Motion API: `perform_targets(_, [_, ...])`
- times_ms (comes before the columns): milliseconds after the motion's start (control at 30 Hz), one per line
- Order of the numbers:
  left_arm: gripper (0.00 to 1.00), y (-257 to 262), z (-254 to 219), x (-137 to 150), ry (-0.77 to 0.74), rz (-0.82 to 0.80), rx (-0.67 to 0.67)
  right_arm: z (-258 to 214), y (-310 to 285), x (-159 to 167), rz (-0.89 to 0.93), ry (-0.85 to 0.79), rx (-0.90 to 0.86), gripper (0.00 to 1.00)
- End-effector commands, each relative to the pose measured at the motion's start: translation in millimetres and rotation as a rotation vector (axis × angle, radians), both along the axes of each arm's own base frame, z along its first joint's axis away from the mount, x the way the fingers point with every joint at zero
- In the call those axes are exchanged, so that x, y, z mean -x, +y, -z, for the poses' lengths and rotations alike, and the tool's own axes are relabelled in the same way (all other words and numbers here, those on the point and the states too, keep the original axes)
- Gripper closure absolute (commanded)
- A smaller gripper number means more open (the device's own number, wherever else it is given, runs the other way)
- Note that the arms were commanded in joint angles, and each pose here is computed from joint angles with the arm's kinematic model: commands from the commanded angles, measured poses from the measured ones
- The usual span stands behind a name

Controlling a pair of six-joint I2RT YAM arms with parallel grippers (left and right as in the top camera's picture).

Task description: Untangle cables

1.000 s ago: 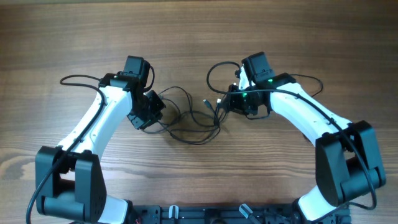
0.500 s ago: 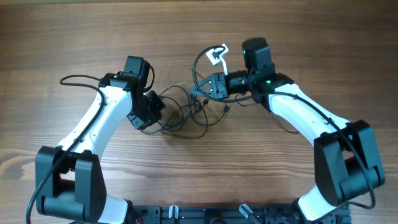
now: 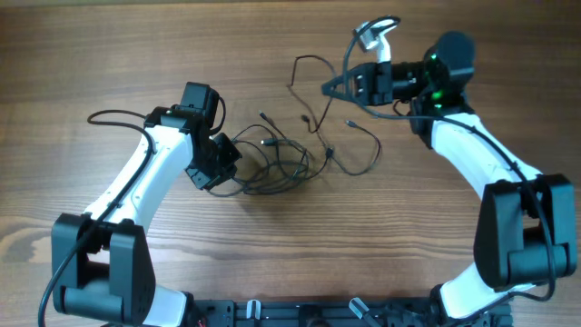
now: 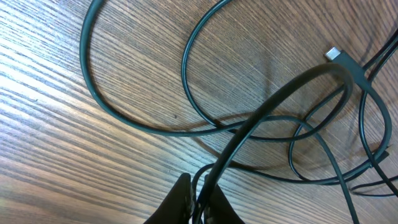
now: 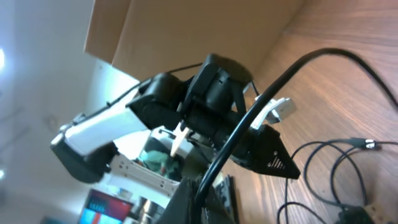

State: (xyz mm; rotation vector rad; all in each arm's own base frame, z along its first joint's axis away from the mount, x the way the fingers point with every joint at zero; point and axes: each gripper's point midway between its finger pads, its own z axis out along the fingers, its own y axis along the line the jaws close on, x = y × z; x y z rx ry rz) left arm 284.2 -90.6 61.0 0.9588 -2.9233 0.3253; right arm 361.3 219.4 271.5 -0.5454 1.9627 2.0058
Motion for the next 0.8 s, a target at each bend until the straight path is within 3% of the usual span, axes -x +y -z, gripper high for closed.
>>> perform_targets(0, [0.91,-1.4,0.9,0.3,0.006,-0.001,0.001,14.7,-8.6,-19.6,0.092,0.077,0.013,0.95])
perform_targets(133, [0.91,-1.2,0.9,1.1,0.01,-0.001,0.0,59.1,-17.1,-40.3,0.257,0.184,0.111,0.96])
perform_targets(267, [0.91,-0.7,1.0,3.8,0.02,-0.001,-0.002,124.7,-38.3,-53.2,0.462,0.239,0.363,0.96])
perform_targets(433, [0.91,-0.5,1.1,4.5,0.023,-0.001,-0.003,156.8,-85.0,-54.2,0.566,0.271,0.579,0.95])
perform_targets(567, [0.91,-0.5,1.1,4.3,0.023,-0.001,-0.003,181.2,-172.2,-47.9,0.733,0.339,0.975,0.95])
perform_targets(633, [0.91,-0.7,1.0,3.4,0.019,-0.001,-0.002,188.6,-244.3,-28.3,0.92,0.476,1.287,0.96])
perform_targets(700, [0.91,-1.0,1.0,2.0,0.013,-0.001,-0.001,187.3,-292.6,-8.0,1.067,0.595,1.442,0.96])
perform_targets(767, [0.91,-1.0,1.0,2.0,0.013,-0.001,-0.001,187.9,-318.5,6.1,1.14,0.691,1.464,0.96])
